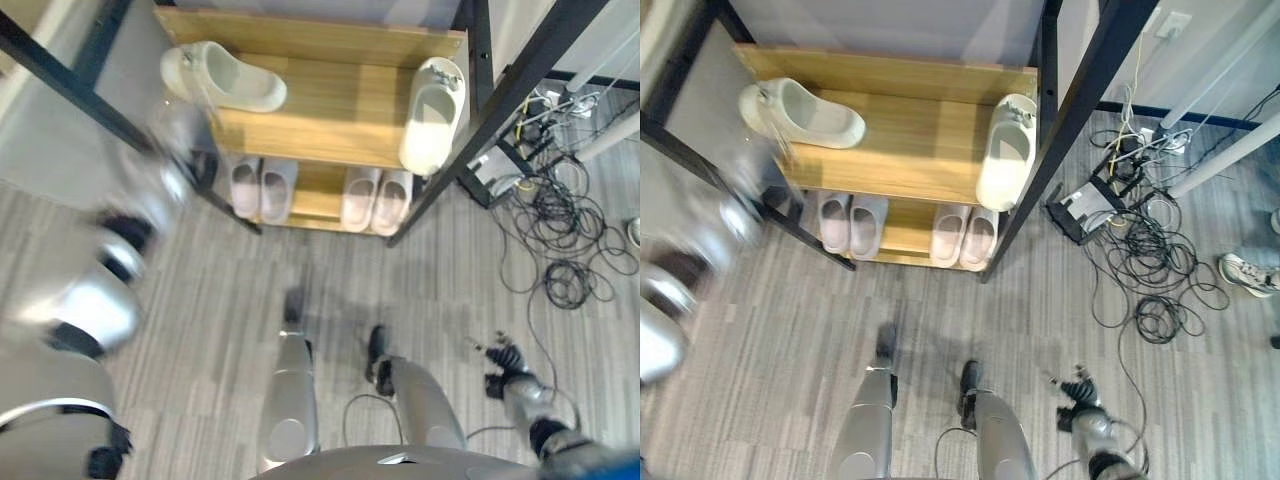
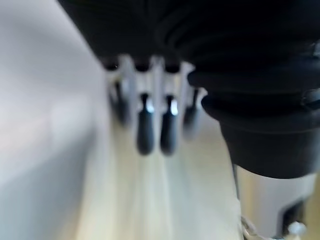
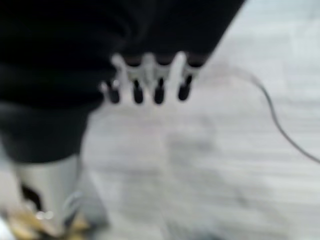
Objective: Arrange the slippers neatly on the shoe rack.
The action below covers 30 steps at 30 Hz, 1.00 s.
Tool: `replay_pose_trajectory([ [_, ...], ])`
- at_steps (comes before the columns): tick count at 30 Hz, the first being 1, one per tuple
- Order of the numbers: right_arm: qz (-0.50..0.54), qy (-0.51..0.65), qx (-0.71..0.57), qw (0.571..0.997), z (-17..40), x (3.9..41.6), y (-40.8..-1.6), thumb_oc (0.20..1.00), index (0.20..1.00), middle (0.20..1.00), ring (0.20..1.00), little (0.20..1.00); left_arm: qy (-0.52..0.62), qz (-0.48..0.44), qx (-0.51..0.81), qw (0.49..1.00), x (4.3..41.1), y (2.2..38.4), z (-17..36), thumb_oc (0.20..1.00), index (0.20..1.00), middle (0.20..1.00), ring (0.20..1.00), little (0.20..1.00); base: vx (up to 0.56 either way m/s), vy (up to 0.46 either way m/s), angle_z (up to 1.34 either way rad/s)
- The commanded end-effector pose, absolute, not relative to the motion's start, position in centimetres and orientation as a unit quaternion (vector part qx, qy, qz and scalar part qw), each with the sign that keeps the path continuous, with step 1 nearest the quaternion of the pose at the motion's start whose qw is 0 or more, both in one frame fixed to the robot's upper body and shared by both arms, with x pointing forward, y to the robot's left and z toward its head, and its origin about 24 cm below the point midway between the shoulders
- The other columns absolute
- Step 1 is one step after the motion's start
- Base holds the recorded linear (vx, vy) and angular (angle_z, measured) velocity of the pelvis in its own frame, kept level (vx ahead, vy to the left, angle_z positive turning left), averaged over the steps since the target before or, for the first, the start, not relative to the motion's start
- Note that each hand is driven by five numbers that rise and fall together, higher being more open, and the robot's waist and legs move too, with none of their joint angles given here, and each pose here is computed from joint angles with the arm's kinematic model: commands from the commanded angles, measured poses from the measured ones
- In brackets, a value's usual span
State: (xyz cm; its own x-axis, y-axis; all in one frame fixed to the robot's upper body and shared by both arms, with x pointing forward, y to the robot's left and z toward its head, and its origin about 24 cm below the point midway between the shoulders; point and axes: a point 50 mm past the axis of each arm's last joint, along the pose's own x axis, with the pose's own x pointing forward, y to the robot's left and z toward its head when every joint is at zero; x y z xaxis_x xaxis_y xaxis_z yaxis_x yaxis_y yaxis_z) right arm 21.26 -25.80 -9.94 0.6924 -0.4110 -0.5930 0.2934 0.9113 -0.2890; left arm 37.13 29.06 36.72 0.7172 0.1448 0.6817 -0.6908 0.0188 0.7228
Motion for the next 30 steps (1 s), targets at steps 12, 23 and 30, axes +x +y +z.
replay_pose_trajectory([
  [12,-0.126,0.332,0.012,0.935,-10.3,23.0,-18.4,1.000,1.000,1.000,1.000,1.000,-0.185,0.295,0.633,0.691,41.4,18.1,26.4,1.000,1.000,1.000,1.000,1.000,-0.01,-0.015,-0.01],
  [23,-0.140,0.367,0.021,0.919,-11.6,21.0,-18.9,1.000,1.000,1.000,1.000,1.000,-0.144,0.330,0.614,0.703,40.9,21.9,26.7,1.000,1.000,1.000,1.000,1.000,0.03,0.014,-0.02],
  [30,-0.136,0.368,0.010,0.920,-11.5,21.4,-19.0,1.000,1.000,1.000,1.000,1.000,-0.072,0.368,0.648,0.662,40.6,25.1,27.3,1.000,1.000,1.000,1.000,1.000,0.03,0.000,0.00],
])
